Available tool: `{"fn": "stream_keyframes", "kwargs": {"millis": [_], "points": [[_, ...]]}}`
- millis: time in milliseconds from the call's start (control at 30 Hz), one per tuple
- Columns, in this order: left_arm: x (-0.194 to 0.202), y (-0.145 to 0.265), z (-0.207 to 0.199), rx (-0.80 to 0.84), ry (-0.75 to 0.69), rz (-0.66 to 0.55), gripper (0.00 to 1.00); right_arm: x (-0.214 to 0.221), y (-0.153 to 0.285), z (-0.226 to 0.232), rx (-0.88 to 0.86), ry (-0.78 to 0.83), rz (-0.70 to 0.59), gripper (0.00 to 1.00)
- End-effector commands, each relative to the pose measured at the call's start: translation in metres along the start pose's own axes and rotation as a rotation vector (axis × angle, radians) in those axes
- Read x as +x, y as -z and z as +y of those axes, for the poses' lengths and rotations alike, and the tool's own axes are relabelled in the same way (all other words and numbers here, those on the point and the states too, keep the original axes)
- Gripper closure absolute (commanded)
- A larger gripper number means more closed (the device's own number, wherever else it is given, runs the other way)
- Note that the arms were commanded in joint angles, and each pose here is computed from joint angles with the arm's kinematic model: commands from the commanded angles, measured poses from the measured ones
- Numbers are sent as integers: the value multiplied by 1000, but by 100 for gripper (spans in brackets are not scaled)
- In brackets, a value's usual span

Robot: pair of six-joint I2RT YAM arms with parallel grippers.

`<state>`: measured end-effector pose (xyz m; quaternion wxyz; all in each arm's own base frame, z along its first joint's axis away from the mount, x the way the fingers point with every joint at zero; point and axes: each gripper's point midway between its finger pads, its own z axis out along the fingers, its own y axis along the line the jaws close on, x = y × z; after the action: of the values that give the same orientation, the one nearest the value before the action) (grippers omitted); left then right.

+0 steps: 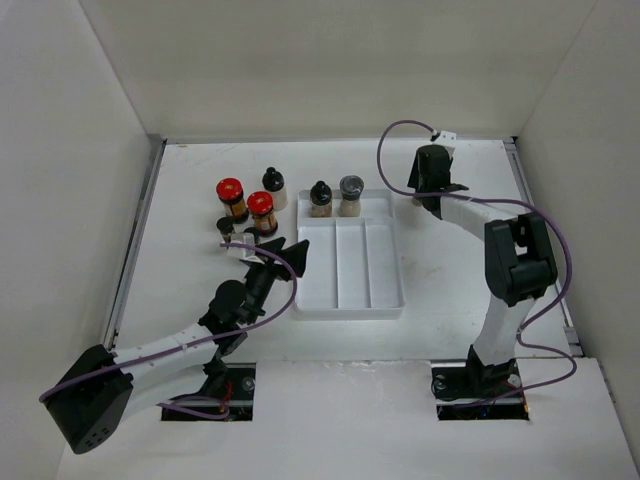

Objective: Organize the condiment bottles

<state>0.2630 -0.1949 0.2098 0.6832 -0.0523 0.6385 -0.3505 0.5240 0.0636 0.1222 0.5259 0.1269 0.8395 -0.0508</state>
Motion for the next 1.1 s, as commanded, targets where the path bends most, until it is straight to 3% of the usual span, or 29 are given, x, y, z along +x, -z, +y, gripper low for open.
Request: {"fn": "stream_keyframes", "kwargs": {"millis": [0, 100, 233, 433, 733, 1067], "points": [[-25, -3, -15, 48, 46, -77, 32, -22, -4, 0, 3, -14, -41, 52], [-25, -3, -15, 50, 47, -79, 32, -34, 4, 0, -4, -44, -75, 62], [-23, -4, -15, 47, 45, -74, 32, -66, 27, 1, -21, -70, -162, 63], [-22, -5, -14, 44, 44, -69, 32, -89, 61, 43, -121, -58, -221, 62], [-23, -4, -14, 45, 45, -74, 32, -73, 84, 109, -258, -45, -211, 61], [-26, -3, -15, 48, 48, -80, 32, -19, 58, 128, -267, -23, -113, 60]]}}
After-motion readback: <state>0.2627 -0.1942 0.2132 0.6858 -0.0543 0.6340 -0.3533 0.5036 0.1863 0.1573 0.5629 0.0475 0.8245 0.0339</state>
